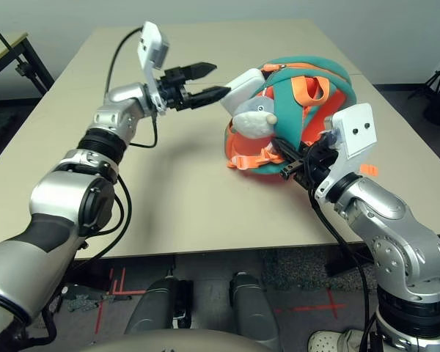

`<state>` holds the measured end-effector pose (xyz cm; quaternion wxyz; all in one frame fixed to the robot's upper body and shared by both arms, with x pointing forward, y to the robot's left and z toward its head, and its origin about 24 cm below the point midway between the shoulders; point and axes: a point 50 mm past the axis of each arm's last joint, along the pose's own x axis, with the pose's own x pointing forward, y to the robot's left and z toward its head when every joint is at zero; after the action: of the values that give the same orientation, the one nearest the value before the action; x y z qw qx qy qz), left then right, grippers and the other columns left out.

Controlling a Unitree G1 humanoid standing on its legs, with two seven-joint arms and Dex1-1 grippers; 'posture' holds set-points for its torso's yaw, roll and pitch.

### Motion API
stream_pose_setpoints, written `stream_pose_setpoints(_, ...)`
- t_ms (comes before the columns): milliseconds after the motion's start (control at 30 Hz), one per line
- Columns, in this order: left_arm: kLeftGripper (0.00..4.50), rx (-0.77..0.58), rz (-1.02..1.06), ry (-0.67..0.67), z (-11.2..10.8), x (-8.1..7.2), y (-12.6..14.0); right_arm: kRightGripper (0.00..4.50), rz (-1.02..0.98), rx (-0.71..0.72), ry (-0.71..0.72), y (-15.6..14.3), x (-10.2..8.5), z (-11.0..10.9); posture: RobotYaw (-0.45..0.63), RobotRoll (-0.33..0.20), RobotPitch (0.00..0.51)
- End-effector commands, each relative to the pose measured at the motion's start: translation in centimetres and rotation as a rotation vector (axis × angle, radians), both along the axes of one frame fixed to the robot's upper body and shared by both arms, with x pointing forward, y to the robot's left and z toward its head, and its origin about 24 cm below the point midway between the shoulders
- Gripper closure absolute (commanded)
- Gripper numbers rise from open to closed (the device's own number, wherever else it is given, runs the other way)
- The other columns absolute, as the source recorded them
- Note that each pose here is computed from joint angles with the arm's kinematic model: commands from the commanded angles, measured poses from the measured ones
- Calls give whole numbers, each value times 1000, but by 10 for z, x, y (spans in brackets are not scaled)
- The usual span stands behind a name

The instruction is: Put the pencil case into the backpack and zip it.

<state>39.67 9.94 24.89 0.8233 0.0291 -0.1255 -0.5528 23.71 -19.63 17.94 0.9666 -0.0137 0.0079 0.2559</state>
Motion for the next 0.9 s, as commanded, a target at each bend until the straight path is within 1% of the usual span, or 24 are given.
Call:
stream_pose_setpoints(33, 170, -54, 23, -33, 16, -1, 8, 4348, 43, 0, -1, 5, 2, 0, -115, 0, 66)
stream_pose_setpoints(100, 623, -81, 14, -32, 17, -2, 8, 4348, 46, 0, -1, 6, 3, 0, -114, 0, 64)
stream_pose_setpoints(233, 2187, -92, -35, -7, 11, -5, -2, 4348, 50, -2, -2, 6, 3, 0, -114, 0, 64)
stream_pose_setpoints(400, 4203, -53, -90, 28, -4, -9, -16, 4348, 46, -9, -4, 5, 3, 0, -125, 0, 63)
stream_pose_setpoints(433, 4491, -44, -96, 34, -7, -9, -18, 4348, 44, -10, -4, 5, 3, 0, -132, 0, 63)
stream_pose_setpoints(533, 4500, 5, -110, 33, -17, -10, -24, 4348, 39, -10, -5, 5, 2, 0, -138, 0, 63)
stream_pose_setpoints(633, 4500, 15, -124, 41, -22, -11, -27, 4348, 36, -8, -3, 5, 1, -1, -143, 0, 63)
stream_pose_setpoints(833, 4500, 59, -120, 53, -32, -11, -30, 4348, 33, -7, -4, 5, 1, -1, -143, 0, 61)
stream_pose_setpoints(900, 4500, 93, -117, 58, -39, -11, -31, 4348, 35, -6, -5, 6, 1, -1, -142, 0, 60)
